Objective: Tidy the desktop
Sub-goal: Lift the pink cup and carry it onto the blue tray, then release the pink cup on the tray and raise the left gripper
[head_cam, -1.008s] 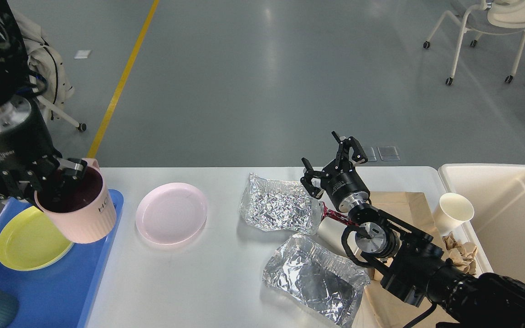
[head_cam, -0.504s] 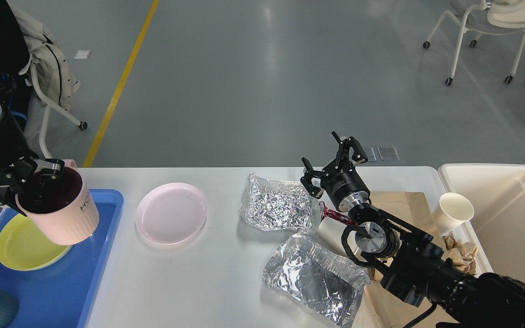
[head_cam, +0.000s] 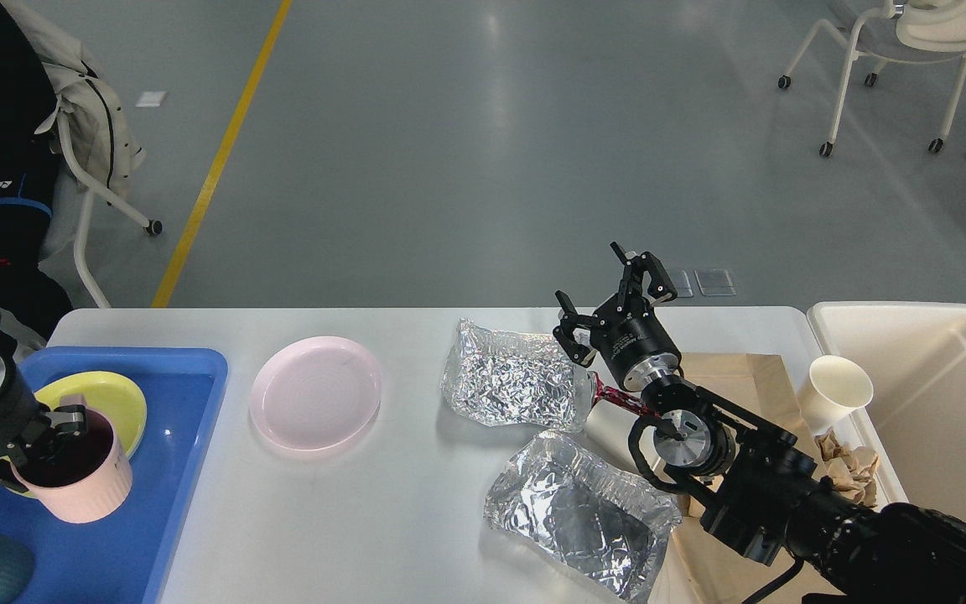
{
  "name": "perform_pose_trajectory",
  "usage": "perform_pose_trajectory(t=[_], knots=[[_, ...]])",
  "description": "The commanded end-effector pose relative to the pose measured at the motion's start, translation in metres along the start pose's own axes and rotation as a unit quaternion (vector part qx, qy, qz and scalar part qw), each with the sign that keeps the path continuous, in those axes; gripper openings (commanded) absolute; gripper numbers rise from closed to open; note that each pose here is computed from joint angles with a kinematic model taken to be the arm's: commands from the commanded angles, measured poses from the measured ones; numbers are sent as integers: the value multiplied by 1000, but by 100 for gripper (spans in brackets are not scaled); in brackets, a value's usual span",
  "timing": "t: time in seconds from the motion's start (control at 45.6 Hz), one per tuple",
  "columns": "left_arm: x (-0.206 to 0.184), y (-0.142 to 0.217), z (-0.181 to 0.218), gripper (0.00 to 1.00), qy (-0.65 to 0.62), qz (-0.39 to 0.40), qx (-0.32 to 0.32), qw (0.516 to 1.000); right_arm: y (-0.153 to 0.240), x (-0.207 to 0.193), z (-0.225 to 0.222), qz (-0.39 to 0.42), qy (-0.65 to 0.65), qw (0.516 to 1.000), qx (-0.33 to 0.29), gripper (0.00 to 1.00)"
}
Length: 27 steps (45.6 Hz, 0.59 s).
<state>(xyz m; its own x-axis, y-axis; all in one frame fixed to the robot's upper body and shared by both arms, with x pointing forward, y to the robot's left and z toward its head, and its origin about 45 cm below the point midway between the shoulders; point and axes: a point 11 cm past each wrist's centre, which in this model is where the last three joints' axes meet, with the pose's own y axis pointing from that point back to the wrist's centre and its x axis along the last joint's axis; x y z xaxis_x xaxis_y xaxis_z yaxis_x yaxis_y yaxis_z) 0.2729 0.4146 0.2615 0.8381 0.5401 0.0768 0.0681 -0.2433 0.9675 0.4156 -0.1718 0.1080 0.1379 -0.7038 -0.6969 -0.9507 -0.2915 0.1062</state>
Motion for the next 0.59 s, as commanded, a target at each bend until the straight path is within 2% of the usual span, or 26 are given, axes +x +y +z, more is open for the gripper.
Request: perform_pose_trajectory(t=[0.0,0.285,0.57], knots=[[-9,-23,-15,0,18,-17,14,1000,0,-1,0,-1,0,1000,0,100],[-25,-59,-34,0,43,-23,36,998,0,-1,0,-1,0,1000,0,100],[-38,-88,-23,0,51,-1,32,998,0,0,0,0,0,1000,0,100]])
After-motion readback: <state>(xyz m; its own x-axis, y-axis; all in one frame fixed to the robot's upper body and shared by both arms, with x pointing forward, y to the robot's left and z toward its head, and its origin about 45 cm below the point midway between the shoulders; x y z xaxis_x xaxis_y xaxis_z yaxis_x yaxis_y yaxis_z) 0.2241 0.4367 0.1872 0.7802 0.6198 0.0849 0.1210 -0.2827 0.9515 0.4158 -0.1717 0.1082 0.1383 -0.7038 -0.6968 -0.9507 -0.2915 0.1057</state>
